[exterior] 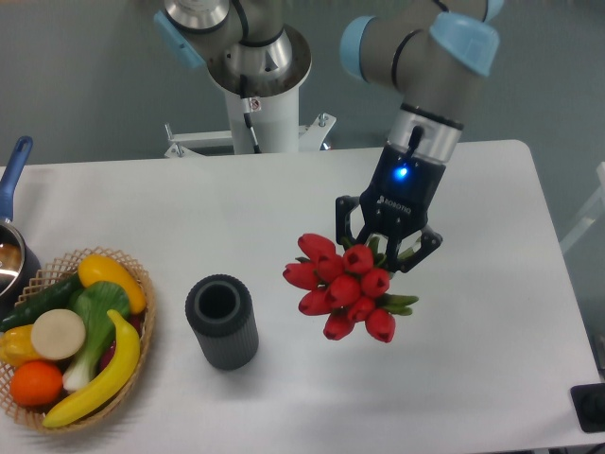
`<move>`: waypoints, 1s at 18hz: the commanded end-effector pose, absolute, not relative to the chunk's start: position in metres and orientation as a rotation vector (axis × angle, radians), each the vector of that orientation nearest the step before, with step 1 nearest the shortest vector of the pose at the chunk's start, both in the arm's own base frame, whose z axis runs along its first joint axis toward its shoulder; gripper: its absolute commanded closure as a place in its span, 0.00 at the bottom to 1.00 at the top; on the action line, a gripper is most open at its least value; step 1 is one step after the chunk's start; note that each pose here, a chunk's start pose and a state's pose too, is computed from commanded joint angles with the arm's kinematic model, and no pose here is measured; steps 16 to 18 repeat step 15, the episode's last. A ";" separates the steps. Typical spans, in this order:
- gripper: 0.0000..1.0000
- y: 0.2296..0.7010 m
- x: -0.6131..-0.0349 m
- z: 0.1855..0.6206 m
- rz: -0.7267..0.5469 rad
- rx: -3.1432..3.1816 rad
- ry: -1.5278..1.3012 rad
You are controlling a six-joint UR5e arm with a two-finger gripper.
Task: Pick up the flowers from the table
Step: 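Lift the gripped tulip bunch up off the table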
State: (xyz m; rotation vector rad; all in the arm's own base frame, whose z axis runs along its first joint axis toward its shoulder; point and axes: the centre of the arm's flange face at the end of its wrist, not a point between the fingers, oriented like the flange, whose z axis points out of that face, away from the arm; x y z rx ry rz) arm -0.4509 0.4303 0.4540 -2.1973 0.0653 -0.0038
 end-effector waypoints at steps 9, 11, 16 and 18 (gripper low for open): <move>0.63 0.422 -0.458 0.447 -0.008 -2.203 0.036; 0.63 0.421 -0.457 0.445 -0.013 -2.205 0.034; 0.62 0.422 -0.458 0.448 -0.011 -2.199 0.037; 0.62 0.422 -0.458 0.448 -0.011 -2.199 0.037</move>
